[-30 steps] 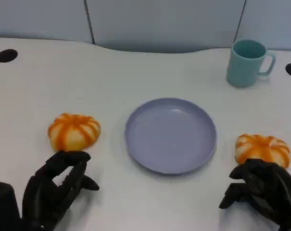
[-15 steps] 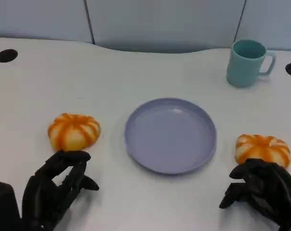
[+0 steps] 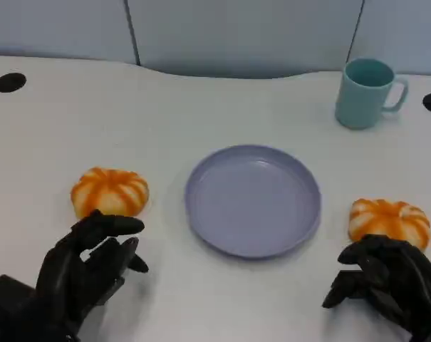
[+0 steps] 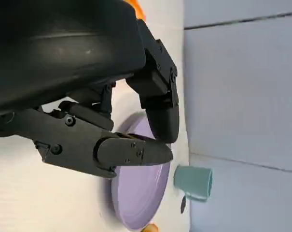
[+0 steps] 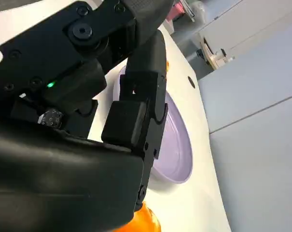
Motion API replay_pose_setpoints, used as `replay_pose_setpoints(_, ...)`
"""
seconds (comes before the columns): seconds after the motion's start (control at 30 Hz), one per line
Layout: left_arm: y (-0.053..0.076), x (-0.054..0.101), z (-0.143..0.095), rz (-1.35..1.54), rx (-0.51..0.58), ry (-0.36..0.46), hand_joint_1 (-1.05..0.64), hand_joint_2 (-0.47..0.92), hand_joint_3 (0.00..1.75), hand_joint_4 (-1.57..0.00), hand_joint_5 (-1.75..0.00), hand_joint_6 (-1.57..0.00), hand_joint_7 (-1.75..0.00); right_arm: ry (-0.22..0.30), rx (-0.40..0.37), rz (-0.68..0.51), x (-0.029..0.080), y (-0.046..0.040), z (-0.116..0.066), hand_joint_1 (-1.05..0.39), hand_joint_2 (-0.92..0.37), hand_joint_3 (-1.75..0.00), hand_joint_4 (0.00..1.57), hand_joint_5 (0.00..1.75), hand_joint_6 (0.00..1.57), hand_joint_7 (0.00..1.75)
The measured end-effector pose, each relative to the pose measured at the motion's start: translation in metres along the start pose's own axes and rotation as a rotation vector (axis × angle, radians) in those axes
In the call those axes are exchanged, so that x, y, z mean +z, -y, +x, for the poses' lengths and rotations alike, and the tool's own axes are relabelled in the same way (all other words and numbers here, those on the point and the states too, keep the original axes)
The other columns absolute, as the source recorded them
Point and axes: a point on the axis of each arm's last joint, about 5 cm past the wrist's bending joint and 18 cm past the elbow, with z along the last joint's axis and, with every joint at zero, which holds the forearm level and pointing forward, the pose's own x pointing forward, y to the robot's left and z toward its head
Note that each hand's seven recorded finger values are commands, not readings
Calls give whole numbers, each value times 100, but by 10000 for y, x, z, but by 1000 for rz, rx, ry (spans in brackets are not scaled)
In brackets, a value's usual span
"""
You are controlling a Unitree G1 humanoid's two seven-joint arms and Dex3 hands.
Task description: Grasp the bread from the table and place it into the plate.
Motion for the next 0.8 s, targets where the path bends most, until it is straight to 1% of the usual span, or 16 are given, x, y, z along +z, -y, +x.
replay_pose_setpoints(0.07,-12,35,19,60,-6,41,-50,92,22,-48,-119,-56,-55,-1,1,0,-3,-7,6,-95,-70,0,144,63,145,39)
replay_pose_setpoints(0.1,-13,52,30,88,-6,59,-50,92,21,-47,-117,-57,-52,-2,0,-1,-4,-8,6,-95,-70,0,144,63,145,39)
replay_pose_setpoints(0.13,-15,71,43,114,-9,74,-50,92,21,-40,-108,-56,-42,-4,-1,-4,-4,-9,8,-95,-70,0,144,63,145,39)
replay_pose_setpoints(0.23,-33,136,76,239,-36,117,-53,92,23,-26,-95,-52,-23,-8,-4,-8,-5,-12,11,-95,-70,0,144,64,144,39)
replay_pose_setpoints(0.27,-48,166,88,304,-49,130,-53,92,20,-19,-90,-50,-17,-8,-5,-8,-4,-12,12,-95,-70,0,143,64,144,39)
replay_pose_setpoints(0.37,-99,251,124,465,-88,164,-51,92,8,-12,-79,-46,-6,-8,-4,-9,-2,-12,14,-95,-70,0,144,64,144,40)
replay_pose_setpoints(0.47,-155,361,180,625,-136,202,-47,89,2,-6,-68,-40,-1,-7,-4,-9,-1,-12,15,-95,-70,0,144,64,144,40)
replay_pose_setpoints(0.53,-188,454,237,711,-155,237,-46,88,1,-5,-56,-35,0,-8,-5,-9,-1,-16,17,-94,-70,0,143,65,143,41)
replay_pose_setpoints(0.6,-206,549,276,810,-189,259,-45,85,0,-2,-50,-31,0,-8,-8,-9,5,-21,22,-94,-70,0,143,66,143,42)
replay_pose_setpoints(0.7,-223,645,318,931,-217,250,-44,81,0,0,-37,-25,0,-9,-6,-9,9,-28,26,-94,-70,0,142,66,143,43)
replay_pose_setpoints(0.8,-219,748,373,1069,-242,239,-42,78,0,0,-29,-21,0,-10,-5,-10,8,-29,28,-95,-70,0,142,67,143,43)
